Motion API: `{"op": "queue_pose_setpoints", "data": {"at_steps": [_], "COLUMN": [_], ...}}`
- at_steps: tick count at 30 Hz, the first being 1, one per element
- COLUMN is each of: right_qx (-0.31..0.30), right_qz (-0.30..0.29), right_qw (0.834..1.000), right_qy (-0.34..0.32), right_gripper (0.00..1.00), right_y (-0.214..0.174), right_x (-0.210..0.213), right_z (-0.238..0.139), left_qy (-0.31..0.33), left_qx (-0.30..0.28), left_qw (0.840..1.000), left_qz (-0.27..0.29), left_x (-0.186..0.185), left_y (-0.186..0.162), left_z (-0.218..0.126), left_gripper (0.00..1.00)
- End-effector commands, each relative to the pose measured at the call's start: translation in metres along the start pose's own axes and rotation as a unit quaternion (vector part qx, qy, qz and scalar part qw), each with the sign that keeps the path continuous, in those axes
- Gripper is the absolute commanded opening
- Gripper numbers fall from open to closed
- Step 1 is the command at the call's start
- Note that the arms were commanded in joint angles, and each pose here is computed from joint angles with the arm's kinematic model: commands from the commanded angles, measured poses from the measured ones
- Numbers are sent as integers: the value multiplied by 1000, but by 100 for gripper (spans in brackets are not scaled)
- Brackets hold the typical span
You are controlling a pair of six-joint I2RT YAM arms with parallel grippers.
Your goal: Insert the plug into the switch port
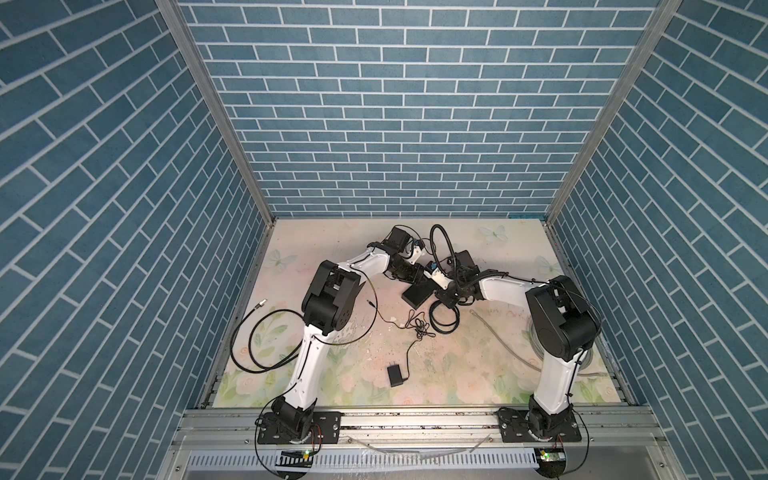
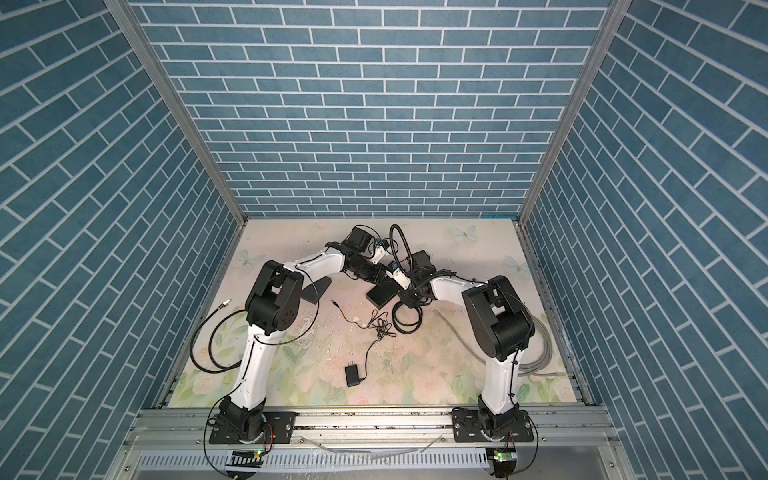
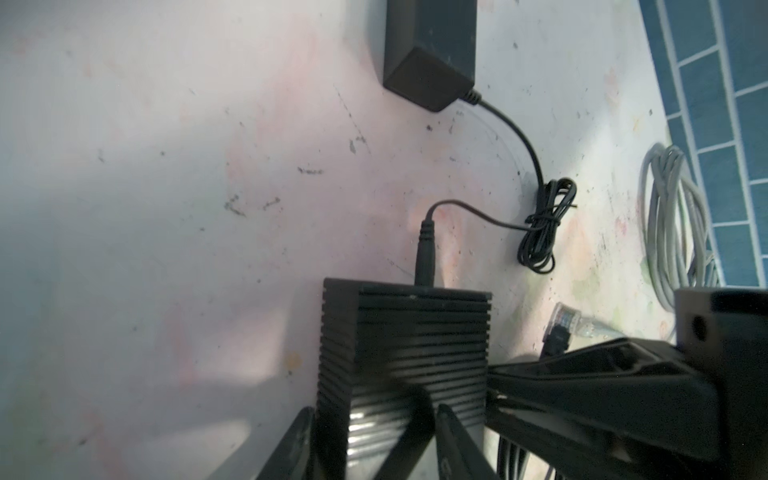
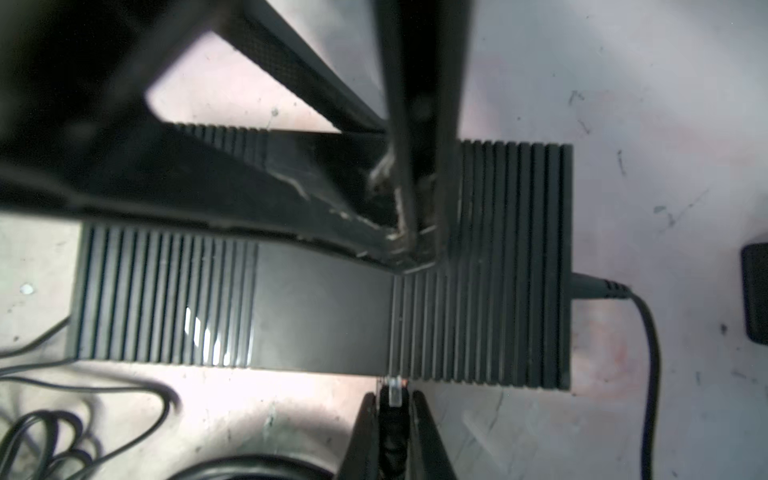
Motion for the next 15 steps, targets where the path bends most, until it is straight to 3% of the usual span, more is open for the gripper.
{"op": "queue_pose_setpoints", "data": {"at_steps": [1,8,15], "right_qx": [-173,-226,-226], "right_qz": [-64,-66,-63], "right_qw": [983,972,972], "right_qy": [17,8,22], "right_gripper": [0,0,0], "right_y": [81,106,107], "right_x": [11,7,11], "right_z": [0,-6,-4], "left_qy": [-148,-181,-174], "left_qx": [67,73,78], "left_qw": [986,980,981], "left_qz": [-31,-33,-42], "left_x": [-72,-91,-90], "left_y": [-48,-56,-59], "left_z": [34,41,41], "left_gripper": [45,44,42]}}
Point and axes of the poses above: each gripper's point midway between its finger pads, its own z axis out along the fingers, its own x axis along the line the jaws close on, y = z × x, the point moved 1 cm from there along -z, back along the fingers, and after that the axes turned 8 degrees about z, right-handed, at the moved point
